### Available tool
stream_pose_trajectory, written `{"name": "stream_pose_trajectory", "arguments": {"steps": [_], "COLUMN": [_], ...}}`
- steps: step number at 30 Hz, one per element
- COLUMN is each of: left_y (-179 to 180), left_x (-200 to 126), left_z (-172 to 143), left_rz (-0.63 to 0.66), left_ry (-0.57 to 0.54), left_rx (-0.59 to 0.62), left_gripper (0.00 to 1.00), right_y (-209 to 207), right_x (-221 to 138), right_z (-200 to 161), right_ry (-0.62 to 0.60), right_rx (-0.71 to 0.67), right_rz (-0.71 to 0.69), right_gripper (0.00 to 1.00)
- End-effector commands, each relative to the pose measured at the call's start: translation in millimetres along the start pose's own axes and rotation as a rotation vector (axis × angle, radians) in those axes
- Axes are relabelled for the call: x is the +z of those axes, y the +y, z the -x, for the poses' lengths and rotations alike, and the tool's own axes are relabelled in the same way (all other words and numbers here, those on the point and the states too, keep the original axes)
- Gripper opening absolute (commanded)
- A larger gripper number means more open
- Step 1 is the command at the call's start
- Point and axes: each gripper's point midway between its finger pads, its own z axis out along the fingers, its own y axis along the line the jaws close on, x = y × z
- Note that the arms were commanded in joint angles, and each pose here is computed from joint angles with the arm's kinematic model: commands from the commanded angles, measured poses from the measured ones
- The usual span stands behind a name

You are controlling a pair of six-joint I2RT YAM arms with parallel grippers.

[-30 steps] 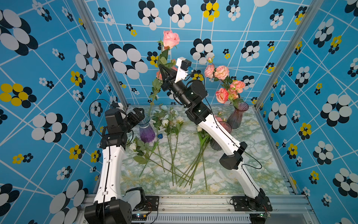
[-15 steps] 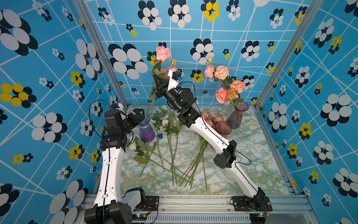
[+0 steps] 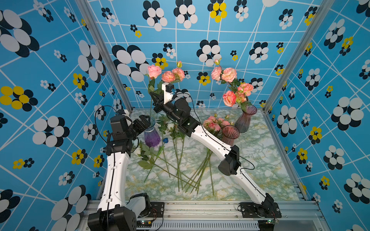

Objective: Place the pink flowers into the vase
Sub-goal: Place the flower in the vase.

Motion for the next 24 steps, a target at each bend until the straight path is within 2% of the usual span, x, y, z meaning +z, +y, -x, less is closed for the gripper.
{"name": "stream_pose_trajectory", "arguments": {"steps": [1, 6, 10, 14, 24], "left_y": [0.5, 1.7, 1.6, 2.9, 0.6], "left_x": [-2.2, -2.5, -2.9, -1.7, -5.2], "left_z": [-0.8, -1.8, -1.3, -1.3, 1.7], "left_rz": [0.007, 0.014, 0.016, 0.020, 0.023], "left_ry": [-0.002, -0.003, -0.003, -0.003, -0.014], "left_rx": [0.026, 0.033, 0.036, 0.037, 0.050], "left_gripper": [1.00, 1.00, 1.00, 0.99, 0.99], "right_y": [-4.2, -8.6, -9.7, -5.3, 5.0], "right_x": [-0.7, -3.5, -6.2, -8.6, -17.7], "right_z": [-26.2, -46.2, -54.6, -48.7, -25.6], "right_ry": [0.076, 0.150, 0.199, 0.211, 0.230], "right_rx": [-0.006, -0.013, -0.015, -0.019, -0.037], "right_rz": [-0.003, -0.016, -0.023, -0.008, 0.006], "right_gripper": [0.01, 0.04, 0.14, 0.26, 0.40]}}
